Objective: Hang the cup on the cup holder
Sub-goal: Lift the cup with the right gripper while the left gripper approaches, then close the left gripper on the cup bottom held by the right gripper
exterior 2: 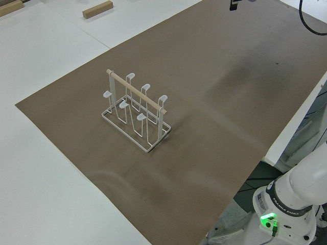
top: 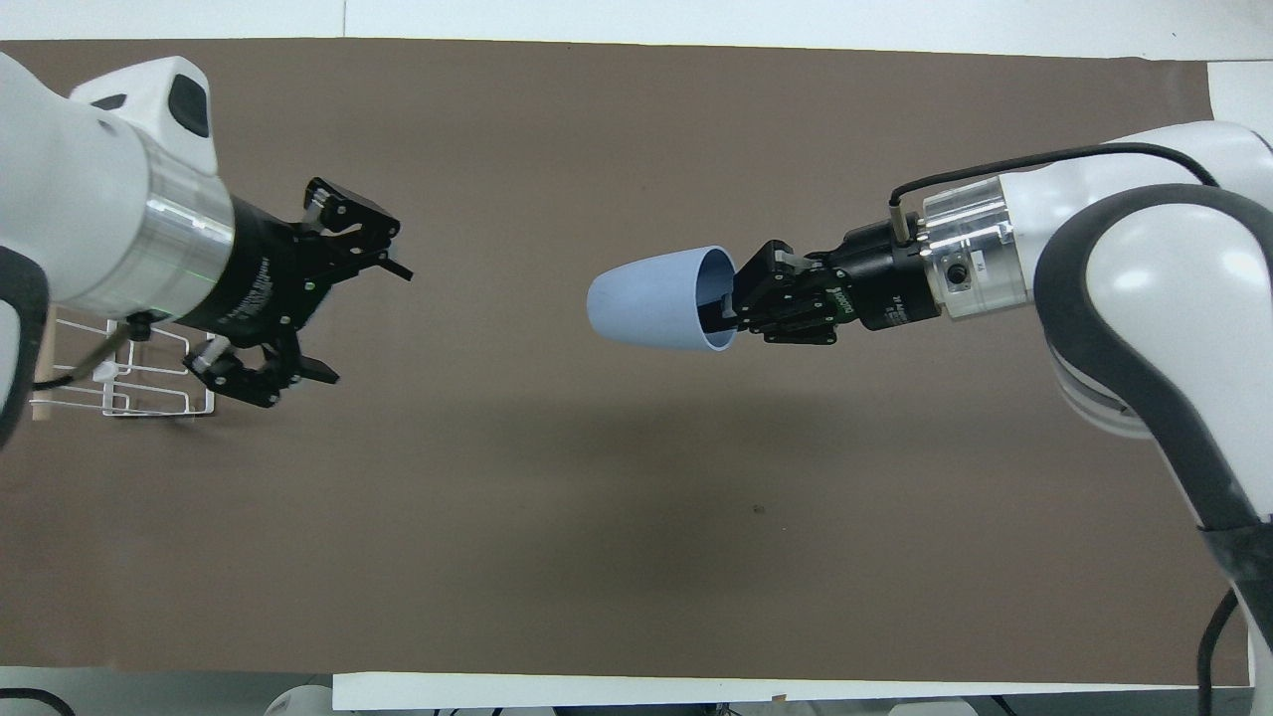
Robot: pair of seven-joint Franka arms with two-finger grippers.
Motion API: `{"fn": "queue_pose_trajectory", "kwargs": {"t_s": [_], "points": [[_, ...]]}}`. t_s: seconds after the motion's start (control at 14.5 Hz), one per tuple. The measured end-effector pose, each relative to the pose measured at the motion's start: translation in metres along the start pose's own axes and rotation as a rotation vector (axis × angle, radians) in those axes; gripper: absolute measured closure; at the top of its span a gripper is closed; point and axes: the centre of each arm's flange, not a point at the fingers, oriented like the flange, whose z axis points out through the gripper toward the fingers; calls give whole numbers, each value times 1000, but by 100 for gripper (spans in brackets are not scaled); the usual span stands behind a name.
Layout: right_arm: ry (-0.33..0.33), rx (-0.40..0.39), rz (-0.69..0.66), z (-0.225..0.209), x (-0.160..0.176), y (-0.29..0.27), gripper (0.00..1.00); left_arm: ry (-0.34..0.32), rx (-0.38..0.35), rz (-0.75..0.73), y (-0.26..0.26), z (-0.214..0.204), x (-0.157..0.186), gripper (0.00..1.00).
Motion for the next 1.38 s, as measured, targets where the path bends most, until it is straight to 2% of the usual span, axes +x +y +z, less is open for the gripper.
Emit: {"fn": "queue_pose_trajectory", "kwargs": {"t_s": [0.21,0.28,0.41,0.69,0.97,1.17,1.38], "points": [[17,-9,25,19,-5,-10,94,-186,-54,-213,10,4,-36,0],[23,-12,33,25,-6,-13,94,-246,-78,-265,10,8,-36,1],[37,-16,48,37,-9,-20,94,-315,-132,-358,7,21,-26,1],[44,-17,57,41,-10,-22,94,-339,-155,-453,2,42,-11,1],[48,-16,59,39,-9,-21,94,-331,-222,-504,16,62,3,1],[48,-16,59,39,-9,-21,94,-324,-269,-509,30,78,-1,1],[56,-14,64,37,-7,-19,94,-321,-274,-490,39,94,-17,1]]}}
